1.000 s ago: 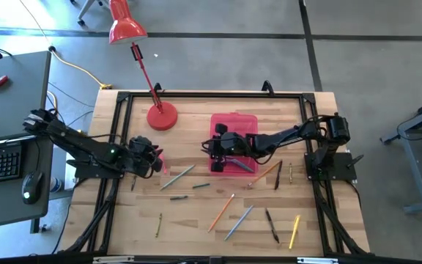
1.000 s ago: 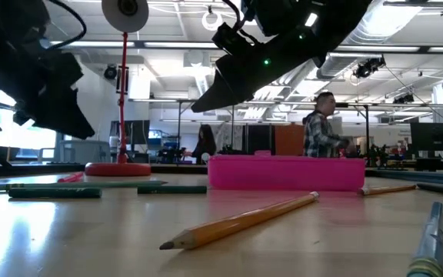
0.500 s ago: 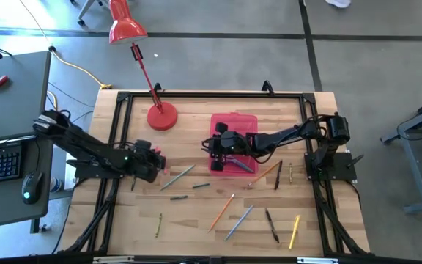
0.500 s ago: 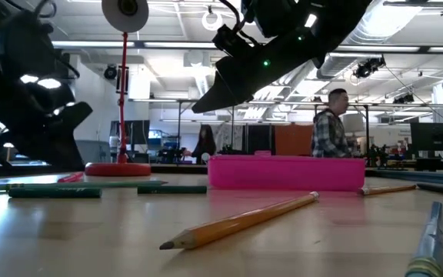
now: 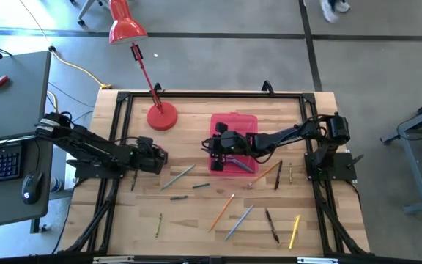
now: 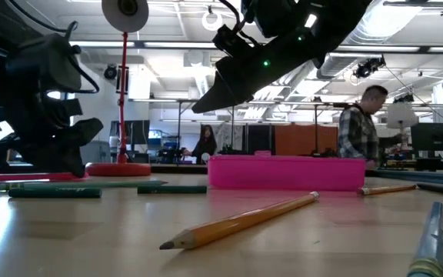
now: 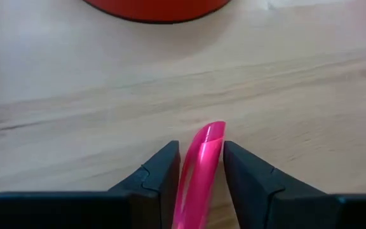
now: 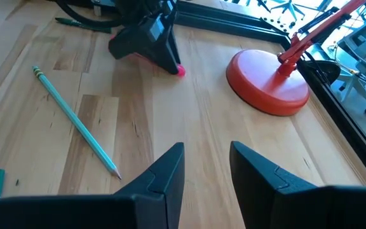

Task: Pick & place school supplies into a supply box
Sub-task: Put the pink pen into the red supply box

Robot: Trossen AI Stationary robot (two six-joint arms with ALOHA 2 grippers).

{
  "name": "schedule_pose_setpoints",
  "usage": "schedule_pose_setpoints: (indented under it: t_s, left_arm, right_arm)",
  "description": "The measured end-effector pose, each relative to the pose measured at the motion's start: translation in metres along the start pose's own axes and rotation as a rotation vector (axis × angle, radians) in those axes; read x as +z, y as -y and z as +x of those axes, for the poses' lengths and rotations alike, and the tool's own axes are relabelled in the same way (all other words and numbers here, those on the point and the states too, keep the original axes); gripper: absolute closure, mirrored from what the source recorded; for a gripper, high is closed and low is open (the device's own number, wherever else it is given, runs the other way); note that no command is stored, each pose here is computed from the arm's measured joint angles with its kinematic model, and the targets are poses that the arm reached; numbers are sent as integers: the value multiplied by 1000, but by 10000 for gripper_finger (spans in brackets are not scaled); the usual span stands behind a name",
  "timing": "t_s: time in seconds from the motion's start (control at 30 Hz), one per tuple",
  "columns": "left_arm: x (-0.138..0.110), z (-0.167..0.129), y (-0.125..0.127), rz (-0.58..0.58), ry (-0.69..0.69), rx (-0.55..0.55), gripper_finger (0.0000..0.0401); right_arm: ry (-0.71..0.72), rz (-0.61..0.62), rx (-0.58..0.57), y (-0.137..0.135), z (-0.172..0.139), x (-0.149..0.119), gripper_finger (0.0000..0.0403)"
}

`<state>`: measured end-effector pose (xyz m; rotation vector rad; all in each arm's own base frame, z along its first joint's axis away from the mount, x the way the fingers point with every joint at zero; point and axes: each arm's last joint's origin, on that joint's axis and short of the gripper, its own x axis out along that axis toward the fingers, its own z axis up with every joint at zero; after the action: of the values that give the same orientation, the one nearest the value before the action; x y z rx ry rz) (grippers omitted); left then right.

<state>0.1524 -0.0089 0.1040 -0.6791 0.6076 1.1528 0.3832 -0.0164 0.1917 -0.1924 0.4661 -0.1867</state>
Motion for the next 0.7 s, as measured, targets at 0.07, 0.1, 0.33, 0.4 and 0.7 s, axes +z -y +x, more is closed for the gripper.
schedule_pose_setpoints:
  t_s: [0.07,0.1,0.33,0.4,0.7]
  left_arm:
    - [0,0,0,29,-11,2,263]
    - [0,0,-1,37,-13,3,273]
    - [0,0,0,32,2,-2,358]
    - [0,0,1,24,10,-9,359]
    - [9,-5,34,79,136,-272,362]
  right_arm:
    - [0,0,0,0,0,0,298]
    - [0,0,0,0,0,0,298]
    - [0,0,0,0,0,0,298]
    - [0,8,0,0,0,0,298]
    - [2,1,-17,-17,-4,2,298]
